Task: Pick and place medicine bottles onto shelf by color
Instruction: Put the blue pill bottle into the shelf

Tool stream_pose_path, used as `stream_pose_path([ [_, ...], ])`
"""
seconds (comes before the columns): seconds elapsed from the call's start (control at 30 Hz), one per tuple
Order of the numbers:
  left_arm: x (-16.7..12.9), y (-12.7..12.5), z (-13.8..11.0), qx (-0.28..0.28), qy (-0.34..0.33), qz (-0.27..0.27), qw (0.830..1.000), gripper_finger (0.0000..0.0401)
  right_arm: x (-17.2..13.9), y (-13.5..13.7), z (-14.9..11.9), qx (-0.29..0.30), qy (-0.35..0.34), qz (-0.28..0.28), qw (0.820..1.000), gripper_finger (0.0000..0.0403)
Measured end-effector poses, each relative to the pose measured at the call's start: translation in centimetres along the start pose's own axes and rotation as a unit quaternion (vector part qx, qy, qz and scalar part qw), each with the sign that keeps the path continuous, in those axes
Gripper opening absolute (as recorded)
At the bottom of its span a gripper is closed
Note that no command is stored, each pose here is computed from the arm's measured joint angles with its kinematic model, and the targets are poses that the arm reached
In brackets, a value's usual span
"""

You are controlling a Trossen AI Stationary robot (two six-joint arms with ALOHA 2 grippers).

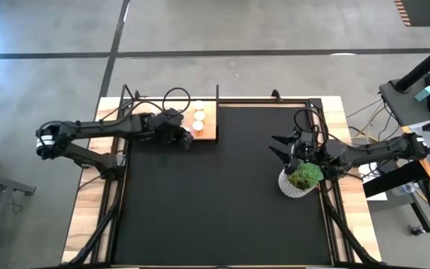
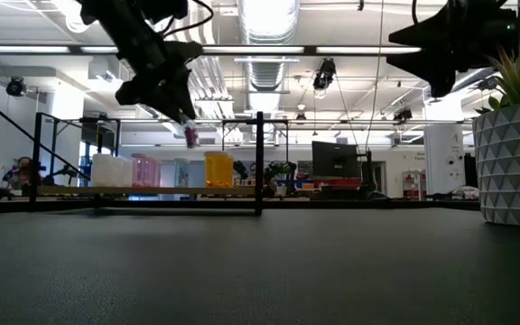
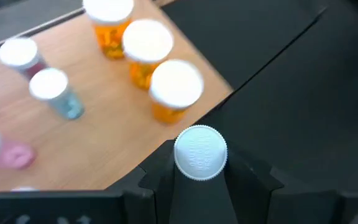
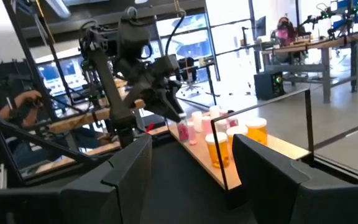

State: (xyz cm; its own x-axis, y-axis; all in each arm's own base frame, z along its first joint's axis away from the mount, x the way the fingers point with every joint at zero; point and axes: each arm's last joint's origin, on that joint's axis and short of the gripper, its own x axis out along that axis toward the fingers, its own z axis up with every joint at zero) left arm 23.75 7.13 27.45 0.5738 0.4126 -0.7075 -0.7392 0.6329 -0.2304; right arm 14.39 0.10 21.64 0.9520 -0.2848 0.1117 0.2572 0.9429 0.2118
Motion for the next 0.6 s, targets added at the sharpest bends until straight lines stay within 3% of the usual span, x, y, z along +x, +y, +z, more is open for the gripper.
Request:
stream_pose_path([
  [0.27,0.2,0.7,0.0,0.020,0.009,0.025,0.999,0.0105,-0.4,-0.3,-1.0,-0.028,-0.003,0.000,1.000,0.0215],
  [0.6,1.5,1.1,-0.2,0.064,0.032,0.044,0.996,0.0105,-1.6,-1.0,-2.1,-0.009,-0.062,0.009,0.998,0.0215],
])
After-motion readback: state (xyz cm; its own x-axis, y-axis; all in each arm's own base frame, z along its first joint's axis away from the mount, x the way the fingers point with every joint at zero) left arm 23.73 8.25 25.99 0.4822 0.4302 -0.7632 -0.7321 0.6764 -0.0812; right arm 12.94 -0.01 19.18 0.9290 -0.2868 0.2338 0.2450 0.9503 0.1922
